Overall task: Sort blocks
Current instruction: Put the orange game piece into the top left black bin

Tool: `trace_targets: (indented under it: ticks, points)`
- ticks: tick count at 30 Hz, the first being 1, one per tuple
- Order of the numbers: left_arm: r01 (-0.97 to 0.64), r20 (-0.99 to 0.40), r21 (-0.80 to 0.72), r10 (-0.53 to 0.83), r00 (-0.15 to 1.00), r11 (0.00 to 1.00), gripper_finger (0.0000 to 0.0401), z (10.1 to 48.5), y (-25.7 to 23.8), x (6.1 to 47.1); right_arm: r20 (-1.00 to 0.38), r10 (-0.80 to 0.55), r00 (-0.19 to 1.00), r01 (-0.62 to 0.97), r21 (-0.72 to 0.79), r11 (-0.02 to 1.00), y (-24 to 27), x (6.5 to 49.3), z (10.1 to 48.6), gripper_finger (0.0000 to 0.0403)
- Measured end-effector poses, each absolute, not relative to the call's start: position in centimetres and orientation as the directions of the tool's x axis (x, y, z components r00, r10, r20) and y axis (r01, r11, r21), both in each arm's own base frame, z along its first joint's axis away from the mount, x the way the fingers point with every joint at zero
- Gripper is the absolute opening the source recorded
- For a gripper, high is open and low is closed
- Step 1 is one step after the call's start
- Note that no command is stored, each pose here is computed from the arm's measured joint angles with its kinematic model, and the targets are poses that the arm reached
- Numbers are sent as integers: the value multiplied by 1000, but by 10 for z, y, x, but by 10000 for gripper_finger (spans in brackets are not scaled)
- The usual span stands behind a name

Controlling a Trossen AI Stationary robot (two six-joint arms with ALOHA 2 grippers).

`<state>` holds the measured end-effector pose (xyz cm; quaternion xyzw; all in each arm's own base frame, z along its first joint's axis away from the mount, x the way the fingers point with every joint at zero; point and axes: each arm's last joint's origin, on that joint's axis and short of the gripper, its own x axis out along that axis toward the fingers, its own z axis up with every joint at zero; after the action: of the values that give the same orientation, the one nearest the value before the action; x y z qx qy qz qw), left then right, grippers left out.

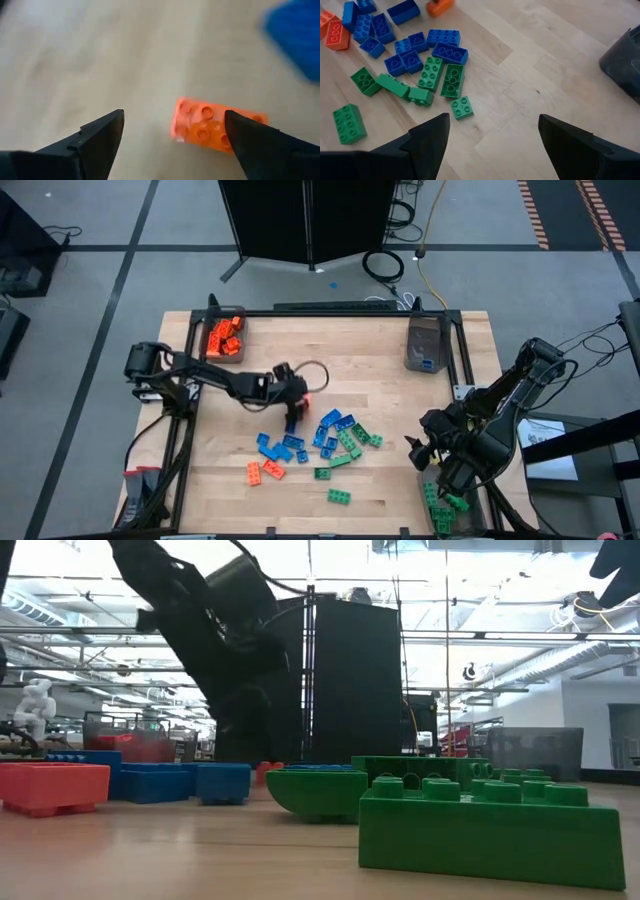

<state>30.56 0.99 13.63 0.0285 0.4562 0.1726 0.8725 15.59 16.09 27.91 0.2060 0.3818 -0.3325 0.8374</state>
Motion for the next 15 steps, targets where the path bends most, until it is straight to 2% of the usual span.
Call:
trace_targets:
  ticks: [3, 6, 8, 11, 15]
  points:
    - [-421, -796, 149, 361, 486, 895, 347, 136, 29, 304, -777, -399, 487, 721, 99, 686, 161, 156, 279, 299]
    - [-585, -818, 42, 364, 446, 810, 347, 138, 47, 302, -777, -398, 488, 732, 116, 671, 161, 156, 279, 299]
    - [-616, -827, -25, 330, 455, 787, 347, 140, 53, 302, -777, -396, 490, 739, 129, 661, 161, 156, 279, 299]
    - [-496, -816, 14, 296, 496, 868, 347, 148, 55, 305, -777, -396, 489, 740, 130, 660, 161, 156, 279, 299]
    - [-216, -765, 195, 286, 577, 957, 347, 173, 47, 314, -777, -396, 489, 733, 120, 670, 161, 156, 279, 299]
